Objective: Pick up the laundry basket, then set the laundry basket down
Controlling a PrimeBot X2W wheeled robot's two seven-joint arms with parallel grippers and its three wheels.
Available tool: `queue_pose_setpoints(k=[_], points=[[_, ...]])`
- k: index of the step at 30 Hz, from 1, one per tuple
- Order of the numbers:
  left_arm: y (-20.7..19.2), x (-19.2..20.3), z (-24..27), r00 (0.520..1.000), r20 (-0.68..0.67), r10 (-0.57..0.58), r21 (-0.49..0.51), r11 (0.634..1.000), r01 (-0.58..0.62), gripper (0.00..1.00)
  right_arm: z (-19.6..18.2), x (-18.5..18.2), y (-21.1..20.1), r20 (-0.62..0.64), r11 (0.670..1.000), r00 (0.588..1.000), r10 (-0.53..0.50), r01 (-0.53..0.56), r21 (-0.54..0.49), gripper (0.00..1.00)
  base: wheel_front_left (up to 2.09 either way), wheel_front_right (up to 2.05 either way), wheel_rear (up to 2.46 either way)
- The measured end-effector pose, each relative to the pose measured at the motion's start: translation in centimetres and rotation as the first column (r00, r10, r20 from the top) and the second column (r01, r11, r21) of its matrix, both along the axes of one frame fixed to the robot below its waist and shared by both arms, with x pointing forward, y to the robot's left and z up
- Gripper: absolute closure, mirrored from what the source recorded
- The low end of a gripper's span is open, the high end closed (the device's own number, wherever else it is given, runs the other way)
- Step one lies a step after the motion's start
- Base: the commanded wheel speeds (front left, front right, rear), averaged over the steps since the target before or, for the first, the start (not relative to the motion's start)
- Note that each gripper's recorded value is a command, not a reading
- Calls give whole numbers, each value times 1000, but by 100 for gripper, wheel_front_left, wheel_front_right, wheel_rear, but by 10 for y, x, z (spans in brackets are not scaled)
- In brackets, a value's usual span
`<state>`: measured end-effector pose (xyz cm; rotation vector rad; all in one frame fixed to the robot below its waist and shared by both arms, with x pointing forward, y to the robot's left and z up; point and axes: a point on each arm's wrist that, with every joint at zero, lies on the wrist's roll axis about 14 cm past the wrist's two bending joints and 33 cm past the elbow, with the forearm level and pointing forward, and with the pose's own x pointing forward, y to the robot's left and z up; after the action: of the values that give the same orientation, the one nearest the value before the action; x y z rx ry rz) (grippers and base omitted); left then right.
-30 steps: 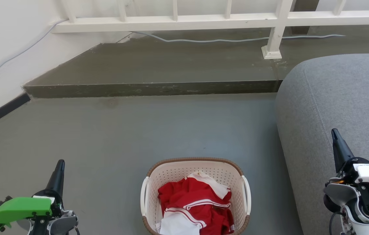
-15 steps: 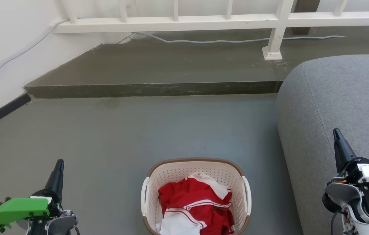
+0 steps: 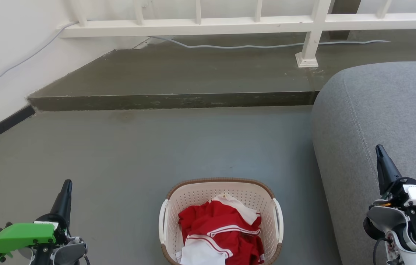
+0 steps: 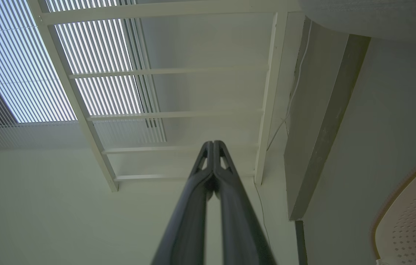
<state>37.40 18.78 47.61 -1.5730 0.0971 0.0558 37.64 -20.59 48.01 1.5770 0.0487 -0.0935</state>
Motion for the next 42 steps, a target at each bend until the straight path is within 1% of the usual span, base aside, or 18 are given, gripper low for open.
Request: queue_pose_setpoints(k=[42], points=[[0,0,0,1000,0,0,0,1000,0,100,0,0,0,0,1000,1000,-2,2,1,100,0,0,0]])
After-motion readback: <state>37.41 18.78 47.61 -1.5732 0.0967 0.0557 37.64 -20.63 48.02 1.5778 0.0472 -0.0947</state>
